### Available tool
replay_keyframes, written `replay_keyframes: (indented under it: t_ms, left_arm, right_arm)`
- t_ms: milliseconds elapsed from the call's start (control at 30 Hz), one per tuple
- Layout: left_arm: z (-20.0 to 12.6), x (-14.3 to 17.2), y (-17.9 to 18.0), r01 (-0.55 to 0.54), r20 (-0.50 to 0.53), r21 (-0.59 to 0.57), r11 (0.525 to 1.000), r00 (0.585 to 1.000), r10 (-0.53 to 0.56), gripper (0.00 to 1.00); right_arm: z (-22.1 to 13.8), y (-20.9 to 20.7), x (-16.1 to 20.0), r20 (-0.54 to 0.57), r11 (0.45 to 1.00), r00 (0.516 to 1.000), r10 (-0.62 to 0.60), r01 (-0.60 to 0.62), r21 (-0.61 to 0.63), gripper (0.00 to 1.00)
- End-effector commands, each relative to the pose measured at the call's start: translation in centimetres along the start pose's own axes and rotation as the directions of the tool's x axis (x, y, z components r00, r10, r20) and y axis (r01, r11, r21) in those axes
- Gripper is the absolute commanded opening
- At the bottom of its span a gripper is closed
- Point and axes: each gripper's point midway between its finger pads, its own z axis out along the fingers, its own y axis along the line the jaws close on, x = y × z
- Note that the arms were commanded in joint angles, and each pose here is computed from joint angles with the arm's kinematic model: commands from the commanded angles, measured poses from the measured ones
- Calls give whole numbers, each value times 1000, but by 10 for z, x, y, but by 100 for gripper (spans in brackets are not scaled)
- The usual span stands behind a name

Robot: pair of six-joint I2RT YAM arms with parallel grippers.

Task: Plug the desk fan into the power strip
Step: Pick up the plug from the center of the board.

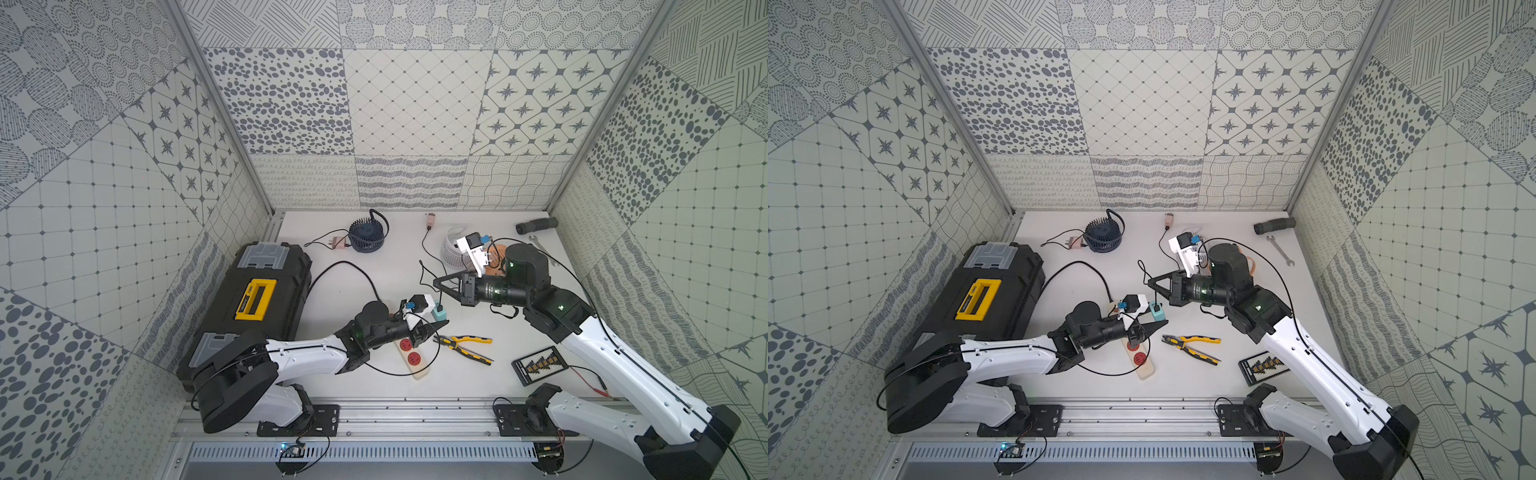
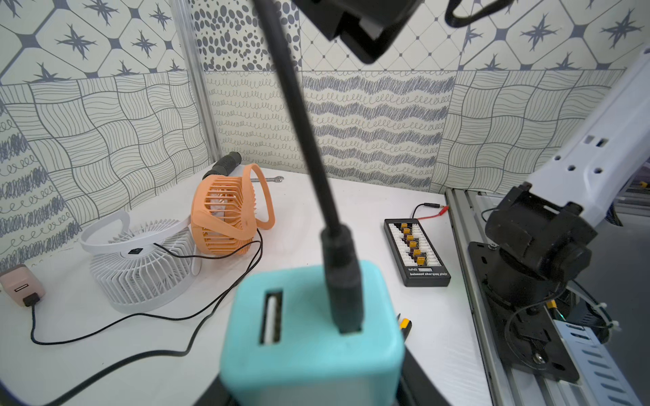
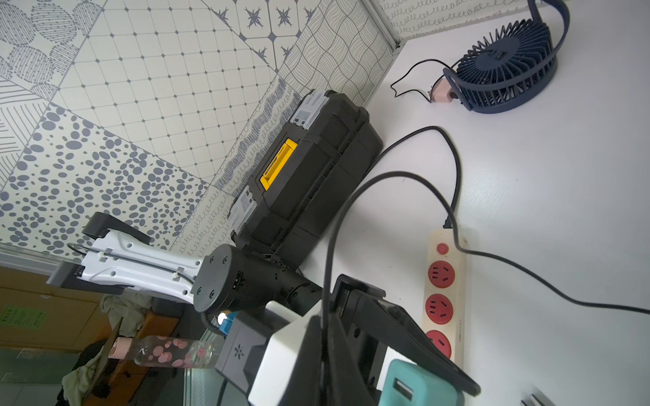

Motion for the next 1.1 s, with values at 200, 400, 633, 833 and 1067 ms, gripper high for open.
replay_keyframes:
  t_ms: [200,400,633,833,1067]
  left_arm:
    - [-9,-16,7,-34,61,-47,998,997,37,28]
    - [-10,15,25,-64,-174,-132,989,984,40,23]
    - [-14,33,39,-37,-343,-207,978,939,-37,23]
    - [-12,24,38,39,-341,-220,975,933,-114,23]
    - [-15,26,44,80,-343,-239,968,925,-161,23]
  right_arm:
    - [-7,-7,-13,99,998,994,-35,30,50,2]
    - [-12,-60,2,41,944,999,17,-29,328,41]
    - [2,-71,41,-132,907,991,23,35,419,58]
    - [13,-71,50,-166,880,986,-34,108,463,60]
    - [-17,-70,25,-33,832,994,-108,109,544,68]
